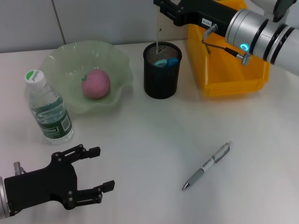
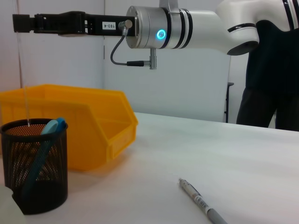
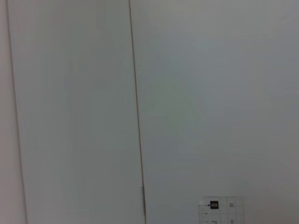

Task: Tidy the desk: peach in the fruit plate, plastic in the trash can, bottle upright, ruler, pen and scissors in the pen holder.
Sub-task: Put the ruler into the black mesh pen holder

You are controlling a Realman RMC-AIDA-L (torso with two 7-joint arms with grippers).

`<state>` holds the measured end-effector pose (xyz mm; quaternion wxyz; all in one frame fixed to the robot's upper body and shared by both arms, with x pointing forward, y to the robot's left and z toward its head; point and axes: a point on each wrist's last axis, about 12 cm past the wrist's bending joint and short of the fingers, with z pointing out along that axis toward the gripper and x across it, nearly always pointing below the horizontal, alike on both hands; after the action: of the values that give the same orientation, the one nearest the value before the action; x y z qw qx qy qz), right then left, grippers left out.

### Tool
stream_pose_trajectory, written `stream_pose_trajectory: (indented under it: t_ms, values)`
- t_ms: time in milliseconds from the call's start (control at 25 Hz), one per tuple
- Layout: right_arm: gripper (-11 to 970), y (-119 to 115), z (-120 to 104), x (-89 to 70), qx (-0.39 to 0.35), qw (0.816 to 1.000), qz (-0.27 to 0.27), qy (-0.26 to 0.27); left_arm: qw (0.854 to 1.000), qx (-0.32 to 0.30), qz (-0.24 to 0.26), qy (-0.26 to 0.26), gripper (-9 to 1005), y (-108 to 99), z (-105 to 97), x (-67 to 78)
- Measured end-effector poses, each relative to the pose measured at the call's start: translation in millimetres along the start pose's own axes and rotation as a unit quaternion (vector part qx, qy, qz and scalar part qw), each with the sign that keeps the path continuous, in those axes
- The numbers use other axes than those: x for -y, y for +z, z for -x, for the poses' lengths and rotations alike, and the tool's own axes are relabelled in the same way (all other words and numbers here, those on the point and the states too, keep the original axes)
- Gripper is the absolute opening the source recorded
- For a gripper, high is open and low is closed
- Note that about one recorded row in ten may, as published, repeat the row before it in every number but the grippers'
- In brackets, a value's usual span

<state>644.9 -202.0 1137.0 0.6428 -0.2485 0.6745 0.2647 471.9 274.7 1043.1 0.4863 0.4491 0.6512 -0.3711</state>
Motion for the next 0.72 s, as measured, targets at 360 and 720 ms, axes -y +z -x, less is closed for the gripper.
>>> stream_pose_trajectory:
  t_ms: [360, 720]
  values:
    - [408, -2.9, -8.1, 0.3, -0.01, 1.0, -0.004, -0.007, 1.0, 0.002, 0.0, -0.004, 844, -0.3, -0.1, 0.5]
    - [415, -4.3, -16.2, -0.9, -0.021, 1.0, -0.005, -0.009, 1.0, 0.006, -0.001, -0.008, 844, -0.8, -0.5, 2.4]
